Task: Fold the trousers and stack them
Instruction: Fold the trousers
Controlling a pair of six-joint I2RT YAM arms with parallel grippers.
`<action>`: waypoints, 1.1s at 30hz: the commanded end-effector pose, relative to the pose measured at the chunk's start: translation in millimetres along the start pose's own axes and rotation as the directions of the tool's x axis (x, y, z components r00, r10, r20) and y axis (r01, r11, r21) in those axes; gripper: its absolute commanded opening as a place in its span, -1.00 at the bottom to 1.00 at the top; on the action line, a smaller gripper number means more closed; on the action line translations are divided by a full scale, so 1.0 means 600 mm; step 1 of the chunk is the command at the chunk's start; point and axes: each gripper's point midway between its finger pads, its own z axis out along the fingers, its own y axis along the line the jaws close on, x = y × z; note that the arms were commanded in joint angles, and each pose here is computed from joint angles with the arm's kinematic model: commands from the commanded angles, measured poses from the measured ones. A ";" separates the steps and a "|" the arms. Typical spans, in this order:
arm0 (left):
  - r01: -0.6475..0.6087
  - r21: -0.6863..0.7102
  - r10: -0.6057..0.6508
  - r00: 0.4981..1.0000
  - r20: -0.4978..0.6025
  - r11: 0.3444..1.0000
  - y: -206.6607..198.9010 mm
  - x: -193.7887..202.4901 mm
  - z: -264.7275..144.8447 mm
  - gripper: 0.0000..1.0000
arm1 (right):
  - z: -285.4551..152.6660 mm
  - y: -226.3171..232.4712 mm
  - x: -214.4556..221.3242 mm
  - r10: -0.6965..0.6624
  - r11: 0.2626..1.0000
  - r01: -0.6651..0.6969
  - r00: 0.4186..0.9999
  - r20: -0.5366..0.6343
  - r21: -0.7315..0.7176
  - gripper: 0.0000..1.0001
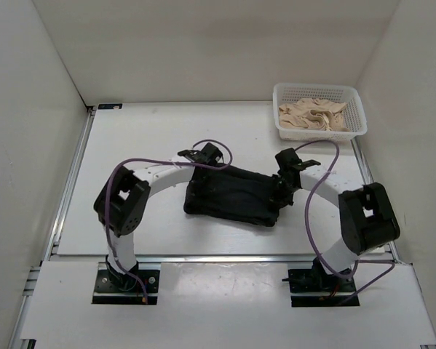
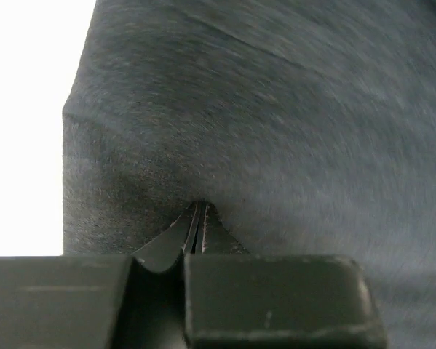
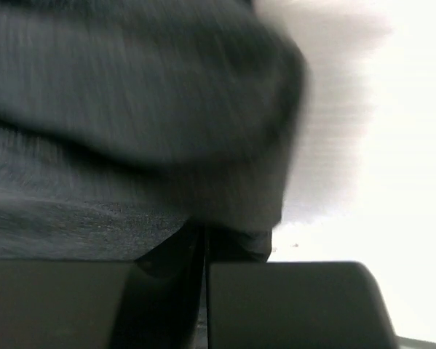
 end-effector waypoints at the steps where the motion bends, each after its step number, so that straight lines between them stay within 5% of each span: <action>1: -0.009 0.056 0.009 1.000 0.006 0.998 0.007 0.025 -0.069 -0.79 | -0.047 -0.003 -0.023 -0.032 0.999 0.027 0.993 0.111 0.042 -0.92; 7: 0.005 0.191 -0.037 0.985 0.167 0.981 -0.018 -0.045 -0.210 -0.79 | -0.167 0.039 -0.103 -0.113 0.993 0.092 0.940 0.323 0.079 -0.87; 11: -0.005 0.154 -0.030 0.975 0.221 0.988 -0.054 -0.116 -0.193 -0.79 | -0.128 0.051 -0.137 -0.136 0.987 0.106 0.949 0.283 0.118 -0.87; 18: -0.050 0.039 0.047 0.996 0.077 0.998 -0.081 -0.098 -0.040 -0.76 | 0.016 0.018 -0.143 -0.151 0.967 0.119 0.980 0.130 0.225 -0.87; 22: -0.061 0.029 0.058 0.994 0.096 0.998 -0.072 -0.105 -0.068 -0.72 | -0.052 0.038 -0.169 -0.150 0.973 0.101 0.960 0.236 0.207 -0.64; 26: -0.052 0.067 0.033 0.966 0.255 0.996 -0.052 -0.159 -0.196 -0.41 | -0.217 0.084 -0.207 -0.167 0.985 0.130 0.865 0.473 0.109 -0.11; 27: -0.043 0.079 0.018 0.955 0.295 0.996 -0.045 -0.177 -0.229 -0.08 | -0.243 0.087 -0.206 -0.186 0.983 0.154 0.846 0.499 0.105 0.23; 28: -0.052 0.098 0.018 0.947 0.320 0.994 -0.032 -0.175 -0.271 0.15 | -0.288 0.094 -0.205 -0.183 0.983 0.169 0.809 0.558 0.077 0.35; 29: -0.034 0.103 -0.006 0.932 0.362 0.994 -0.019 -0.189 -0.301 0.71 | -0.304 0.089 -0.199 -0.190 0.981 0.173 0.800 0.569 0.084 0.57; 30: -0.027 0.111 -0.019 0.921 0.389 0.993 -0.009 -0.191 -0.326 0.94 | -0.325 0.085 -0.197 -0.194 0.981 0.173 0.783 0.591 0.092 0.68; 33: 0.018 0.133 -0.078 0.883 0.463 0.991 0.051 -0.187 -0.399 1.00 | -0.393 0.054 -0.180 -0.177 0.984 0.125 0.726 0.665 0.125 0.73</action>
